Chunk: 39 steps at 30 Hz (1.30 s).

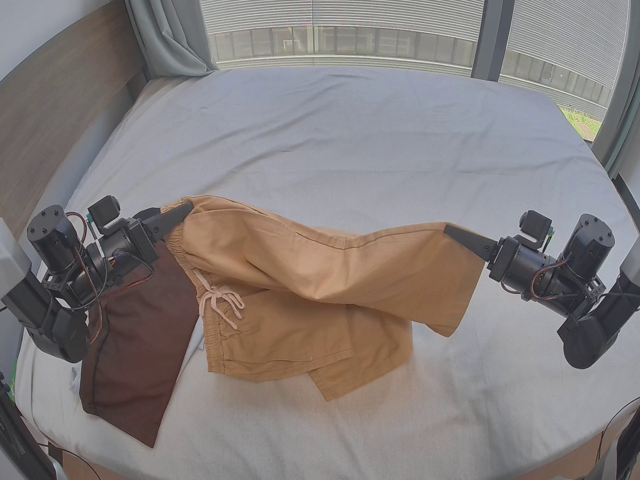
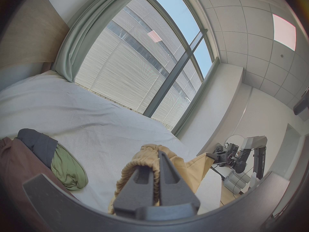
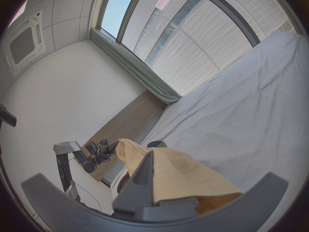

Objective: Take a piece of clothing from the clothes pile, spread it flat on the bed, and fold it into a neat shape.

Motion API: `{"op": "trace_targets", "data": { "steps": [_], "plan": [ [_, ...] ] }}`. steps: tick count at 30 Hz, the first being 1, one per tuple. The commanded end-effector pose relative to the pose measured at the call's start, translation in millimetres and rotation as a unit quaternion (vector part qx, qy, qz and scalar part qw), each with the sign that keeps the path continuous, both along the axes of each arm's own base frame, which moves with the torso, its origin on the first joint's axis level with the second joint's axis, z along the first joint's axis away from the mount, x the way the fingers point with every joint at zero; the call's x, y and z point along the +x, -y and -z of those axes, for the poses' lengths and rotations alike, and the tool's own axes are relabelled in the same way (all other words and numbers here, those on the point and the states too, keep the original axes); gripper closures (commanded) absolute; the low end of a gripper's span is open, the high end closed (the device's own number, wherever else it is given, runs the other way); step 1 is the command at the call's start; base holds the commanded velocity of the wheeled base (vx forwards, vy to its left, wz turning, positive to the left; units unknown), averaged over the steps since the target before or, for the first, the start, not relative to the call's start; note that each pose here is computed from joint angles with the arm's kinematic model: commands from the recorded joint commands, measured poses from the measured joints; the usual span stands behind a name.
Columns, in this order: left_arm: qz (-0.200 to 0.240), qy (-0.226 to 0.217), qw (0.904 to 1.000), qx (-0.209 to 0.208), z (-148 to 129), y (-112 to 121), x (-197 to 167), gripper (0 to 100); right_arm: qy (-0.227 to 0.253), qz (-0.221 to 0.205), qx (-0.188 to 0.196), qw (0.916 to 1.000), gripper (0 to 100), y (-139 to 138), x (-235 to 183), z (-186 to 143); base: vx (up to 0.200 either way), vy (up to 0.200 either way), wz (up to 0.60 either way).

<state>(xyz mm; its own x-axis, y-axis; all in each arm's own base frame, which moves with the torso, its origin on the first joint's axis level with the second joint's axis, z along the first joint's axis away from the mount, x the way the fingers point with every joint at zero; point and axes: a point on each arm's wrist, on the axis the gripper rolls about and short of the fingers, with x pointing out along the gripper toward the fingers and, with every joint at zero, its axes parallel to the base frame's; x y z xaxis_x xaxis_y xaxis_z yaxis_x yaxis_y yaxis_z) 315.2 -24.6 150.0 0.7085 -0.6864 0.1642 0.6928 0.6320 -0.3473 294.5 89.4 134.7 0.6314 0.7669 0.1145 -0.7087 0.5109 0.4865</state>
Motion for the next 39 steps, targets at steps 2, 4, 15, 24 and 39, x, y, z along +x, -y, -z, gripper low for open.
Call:
{"op": "trace_targets", "data": {
  "steps": [2,4,15,24,39],
  "plan": [
    [-0.003,-0.004,1.0000,-0.001,4,-1,5,100,0.009,0.012,0.002,0.9999,100,7,4,-4,0.000,0.000,0.00],
    [-0.006,-0.004,1.0000,-0.001,4,-3,6,100,0.011,0.020,0.002,0.9997,100,12,6,-5,0.000,0.000,0.00],
    [-0.016,-0.003,0.9999,-0.003,4,-9,11,100,0.020,0.043,0.003,0.9989,100,26,11,-8,0.000,0.000,0.00],
    [-0.030,-0.009,0.9994,-0.014,5,-15,17,100,0.024,0.055,0.003,0.9982,100,34,13,-10,0.000,0.000,0.00],
    [-0.033,-0.012,0.9993,-0.015,8,-16,19,100,0.026,0.059,0.003,0.9979,100,36,15,-10,0.000,0.000,0.00]
  ]
}}
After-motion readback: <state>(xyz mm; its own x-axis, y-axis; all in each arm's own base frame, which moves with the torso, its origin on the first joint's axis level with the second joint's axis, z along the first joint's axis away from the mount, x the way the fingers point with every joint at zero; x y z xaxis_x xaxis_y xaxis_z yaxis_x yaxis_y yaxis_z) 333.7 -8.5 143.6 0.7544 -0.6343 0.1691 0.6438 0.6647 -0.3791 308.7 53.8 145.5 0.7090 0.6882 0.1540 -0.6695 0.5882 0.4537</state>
